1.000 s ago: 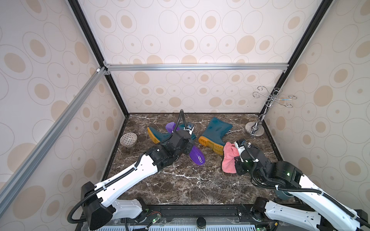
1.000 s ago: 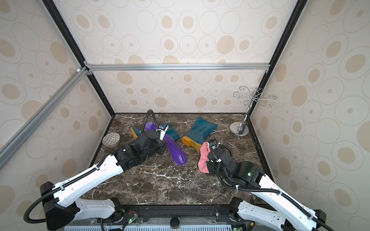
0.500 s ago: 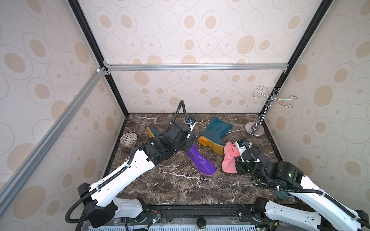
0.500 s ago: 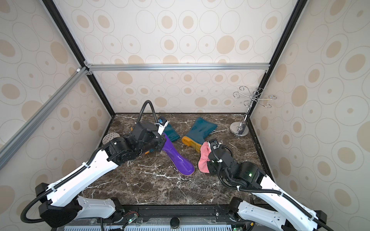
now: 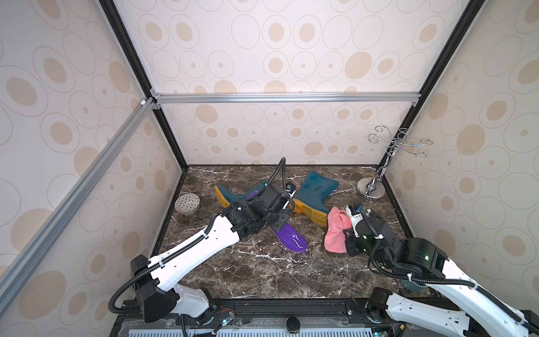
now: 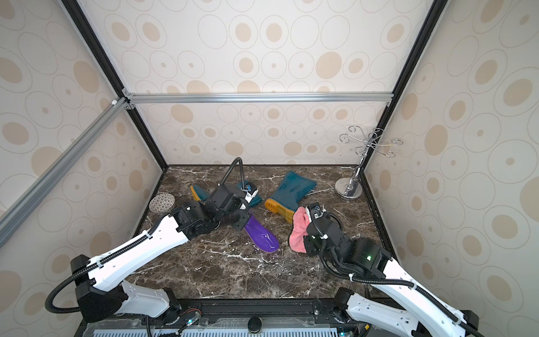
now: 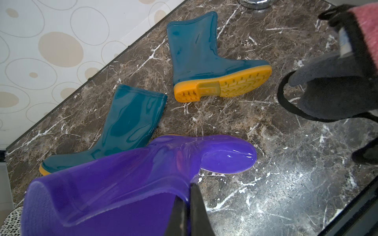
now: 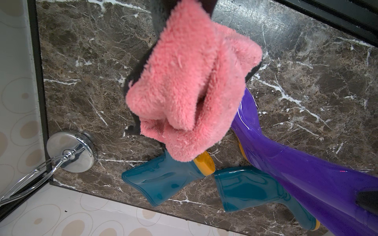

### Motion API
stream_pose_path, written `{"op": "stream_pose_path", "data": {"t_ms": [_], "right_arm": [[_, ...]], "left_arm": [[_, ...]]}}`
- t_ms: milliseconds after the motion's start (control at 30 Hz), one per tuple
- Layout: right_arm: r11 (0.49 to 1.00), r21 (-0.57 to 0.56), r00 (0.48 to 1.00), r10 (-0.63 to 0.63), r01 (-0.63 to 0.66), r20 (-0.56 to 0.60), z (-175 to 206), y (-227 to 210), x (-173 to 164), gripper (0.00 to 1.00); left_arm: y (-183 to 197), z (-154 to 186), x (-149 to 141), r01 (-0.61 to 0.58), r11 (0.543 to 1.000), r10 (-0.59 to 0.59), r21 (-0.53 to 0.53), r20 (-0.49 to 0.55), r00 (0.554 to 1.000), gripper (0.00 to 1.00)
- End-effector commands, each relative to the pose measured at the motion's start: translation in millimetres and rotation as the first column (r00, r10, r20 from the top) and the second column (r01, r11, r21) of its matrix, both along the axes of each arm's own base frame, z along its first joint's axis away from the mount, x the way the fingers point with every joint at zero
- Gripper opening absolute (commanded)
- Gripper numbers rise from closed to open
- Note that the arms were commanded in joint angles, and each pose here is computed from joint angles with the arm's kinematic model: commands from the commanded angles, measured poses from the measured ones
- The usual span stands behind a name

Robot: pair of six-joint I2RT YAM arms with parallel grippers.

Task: Wipe the rubber boots with a cloth
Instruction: Place the rubber boot at the center of the board.

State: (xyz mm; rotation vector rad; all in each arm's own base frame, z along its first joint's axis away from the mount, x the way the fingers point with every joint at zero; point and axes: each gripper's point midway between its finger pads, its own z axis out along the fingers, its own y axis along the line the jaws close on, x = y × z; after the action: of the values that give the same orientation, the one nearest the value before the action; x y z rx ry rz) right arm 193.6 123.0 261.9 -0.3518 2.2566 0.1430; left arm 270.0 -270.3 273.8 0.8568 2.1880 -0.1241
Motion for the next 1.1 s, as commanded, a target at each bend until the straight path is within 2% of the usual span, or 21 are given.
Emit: {"op": "stream_pose_path", "data": {"t_ms": [0,233,500,633,833,1067], "right_arm": [[1.000,0.020,1.000,-0.018,0.018,0.007,1.1,-2.2,-0.2,0.00],[1.000,0.022,1.000,-0.016,0.016,0.005,1.6,-0.1,0.9,0.00],[1.000,0.016,1.000,-0.015,0.015,0.000,-2.5,-1.6,-0.5,0.00],[1.000,0.017,1.000,-0.017,0.017,0.008,-0.5,-3.0,-0.5,0.00],[1.000,0.007,1.000,-0.018,0.018,0.016,1.8,-3.7,0.8,0.00],[1.000,0.010,1.000,-0.019,0.019,0.017,2.4,-3.8,0.6,0.00]], "left_arm": [[-9.2,38.1,-5.5,0.036,0.999,-0.034,-0.040,0.059,0.998,0.00],[-28.0,36.3,-25.9,0.090,0.996,-0.091,0.022,0.032,0.995,0.00],[-18.5,8.0,-17.2,0.051,0.990,-0.056,0.132,0.039,0.998,0.00],[-13.6,9.8,-8.8,0.026,0.987,-0.037,0.158,0.072,0.997,0.00],[-24.9,28.6,-5.6,0.046,0.991,-0.057,0.124,0.089,0.994,0.00],[-40.8,17.9,-4.6,0.078,0.988,-0.086,0.130,0.050,0.995,0.00]]}}
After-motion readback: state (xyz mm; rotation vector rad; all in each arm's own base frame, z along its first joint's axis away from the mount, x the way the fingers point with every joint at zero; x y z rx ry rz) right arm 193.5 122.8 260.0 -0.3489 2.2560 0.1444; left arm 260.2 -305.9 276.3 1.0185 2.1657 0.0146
